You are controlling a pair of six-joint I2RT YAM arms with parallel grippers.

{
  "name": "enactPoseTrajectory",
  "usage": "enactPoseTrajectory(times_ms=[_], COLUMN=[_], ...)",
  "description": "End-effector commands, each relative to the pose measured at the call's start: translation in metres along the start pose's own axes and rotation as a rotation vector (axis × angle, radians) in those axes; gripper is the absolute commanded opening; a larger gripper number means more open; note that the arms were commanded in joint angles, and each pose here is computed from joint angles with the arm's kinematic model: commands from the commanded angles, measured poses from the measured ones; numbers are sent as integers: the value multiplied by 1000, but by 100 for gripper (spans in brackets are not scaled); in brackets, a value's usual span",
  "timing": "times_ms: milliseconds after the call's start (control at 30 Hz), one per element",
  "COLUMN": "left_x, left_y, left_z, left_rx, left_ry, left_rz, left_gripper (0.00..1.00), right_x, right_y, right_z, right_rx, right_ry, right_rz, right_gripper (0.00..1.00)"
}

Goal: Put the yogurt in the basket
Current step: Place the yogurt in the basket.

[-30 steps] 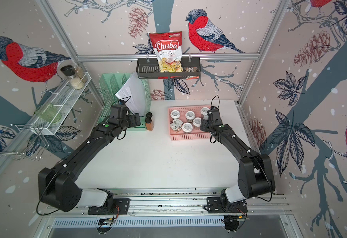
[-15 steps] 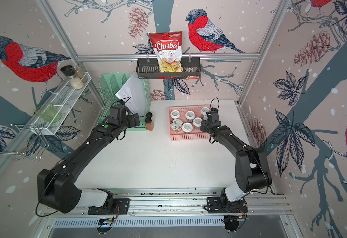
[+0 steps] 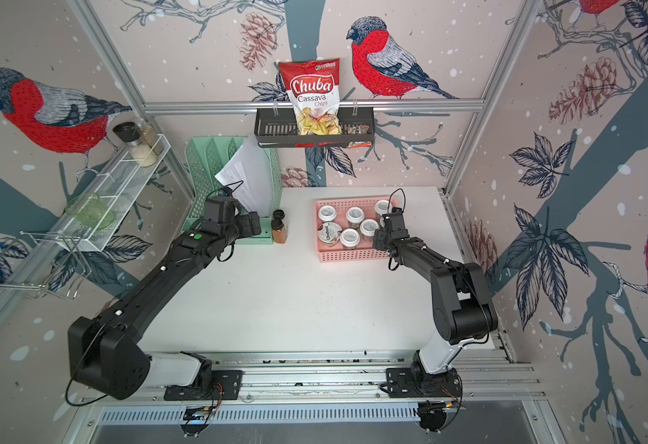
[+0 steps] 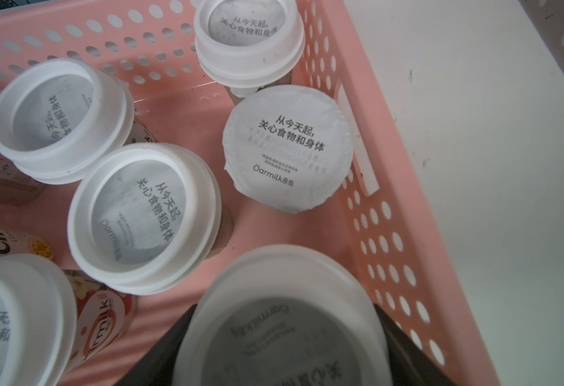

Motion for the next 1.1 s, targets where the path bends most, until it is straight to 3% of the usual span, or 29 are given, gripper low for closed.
enactPoseTrajectory(times_ms=[0, 1067], left_x=[-5, -7], left_y=[1, 2], left_z=[-1, 2], left_rx=[6, 2], left_ry=[0, 4], left_rz=[-27, -34], left_gripper=[96, 96], right_x=[0, -4], right_y=[-5, -8], right_z=[2, 2], right_rx=[-2, 9], right_ry=[-19, 12], right_rz=[-9, 23], right_gripper=[76, 84])
Point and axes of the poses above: each gripper's point midway between its finger pads, its own y axis back along the fingers, its own z axis along the line the jaws close on, x = y × z, the point moved 5 cm from there along y, back along the fingers, and after that the axes turned 6 degrees about y, right-handed, at the moved point
